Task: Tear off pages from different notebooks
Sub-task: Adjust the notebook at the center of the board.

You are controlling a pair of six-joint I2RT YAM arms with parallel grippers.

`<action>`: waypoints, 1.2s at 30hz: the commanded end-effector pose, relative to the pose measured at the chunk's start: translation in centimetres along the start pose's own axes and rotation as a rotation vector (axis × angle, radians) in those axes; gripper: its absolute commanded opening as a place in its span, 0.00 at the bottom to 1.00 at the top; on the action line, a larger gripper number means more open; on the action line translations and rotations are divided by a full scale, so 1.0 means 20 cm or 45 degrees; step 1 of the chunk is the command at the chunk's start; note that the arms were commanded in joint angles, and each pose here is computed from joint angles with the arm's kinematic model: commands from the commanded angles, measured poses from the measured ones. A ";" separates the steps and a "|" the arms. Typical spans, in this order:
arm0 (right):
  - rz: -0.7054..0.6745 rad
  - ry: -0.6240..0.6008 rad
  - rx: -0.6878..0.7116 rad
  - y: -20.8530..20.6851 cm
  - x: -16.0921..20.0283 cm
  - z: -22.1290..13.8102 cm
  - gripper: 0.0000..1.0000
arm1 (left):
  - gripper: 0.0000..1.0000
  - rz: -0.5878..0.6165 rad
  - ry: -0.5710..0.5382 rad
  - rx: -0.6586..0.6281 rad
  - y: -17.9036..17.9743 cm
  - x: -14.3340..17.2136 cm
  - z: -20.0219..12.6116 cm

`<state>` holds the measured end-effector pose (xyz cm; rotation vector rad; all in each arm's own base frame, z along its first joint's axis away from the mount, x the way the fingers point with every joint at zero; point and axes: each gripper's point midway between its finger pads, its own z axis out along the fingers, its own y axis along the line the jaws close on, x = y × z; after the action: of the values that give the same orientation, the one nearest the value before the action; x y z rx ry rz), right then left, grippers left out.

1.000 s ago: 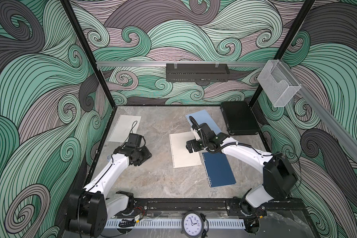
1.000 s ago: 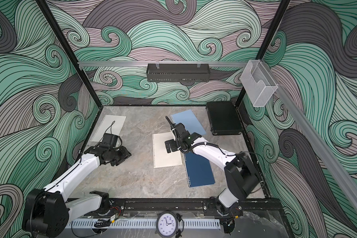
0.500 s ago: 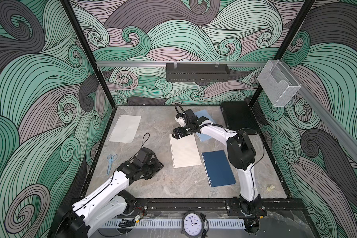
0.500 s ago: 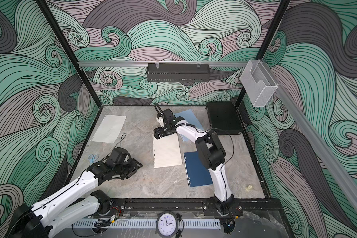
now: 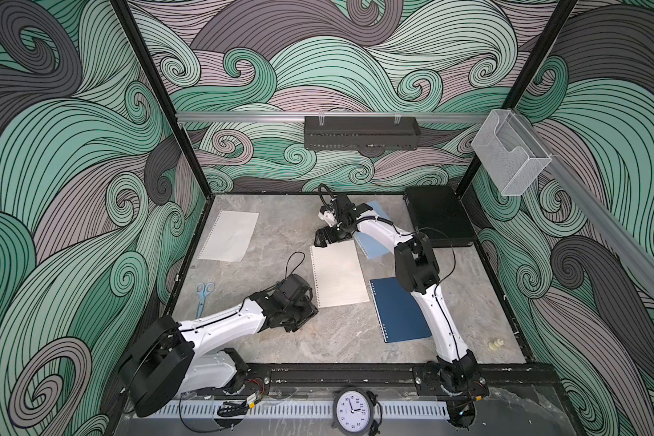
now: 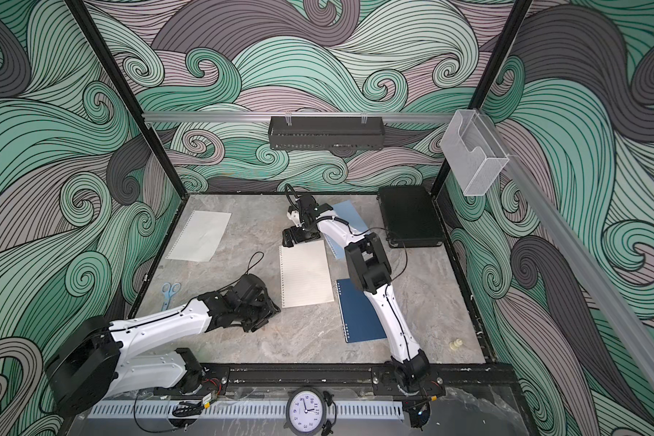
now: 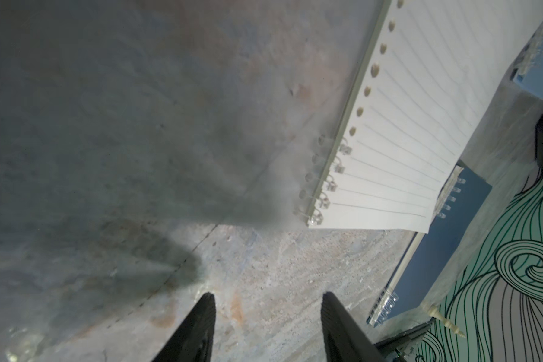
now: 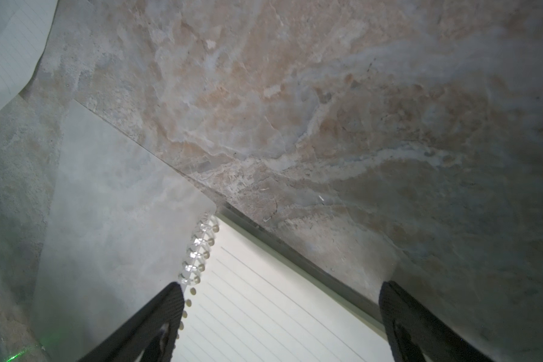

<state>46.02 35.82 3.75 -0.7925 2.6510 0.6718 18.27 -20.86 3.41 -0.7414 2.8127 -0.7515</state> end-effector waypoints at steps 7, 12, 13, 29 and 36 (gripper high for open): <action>0.021 0.097 -0.055 -0.01 0.10 -0.02 0.97 | 0.55 -0.019 -0.115 -0.078 0.02 -0.11 0.04; 0.020 0.113 -0.068 0.00 0.14 -0.04 0.96 | 0.55 -0.044 -0.159 -0.132 0.10 -0.18 0.04; 0.019 0.116 -0.070 0.01 0.15 -0.05 0.96 | 0.55 -0.048 -0.166 -0.136 0.11 -0.20 0.04; 0.076 0.152 -0.014 -0.01 0.34 -0.14 0.95 | 0.55 -0.003 -0.198 -0.217 0.18 -0.43 0.01; 0.135 0.166 0.042 -0.04 0.44 -0.19 0.94 | 0.55 0.059 -0.168 -0.276 0.18 -0.53 0.06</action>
<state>39.88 30.41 3.14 -0.7447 2.7905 0.6416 26.98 -14.68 2.31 -0.7879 2.7171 -0.4881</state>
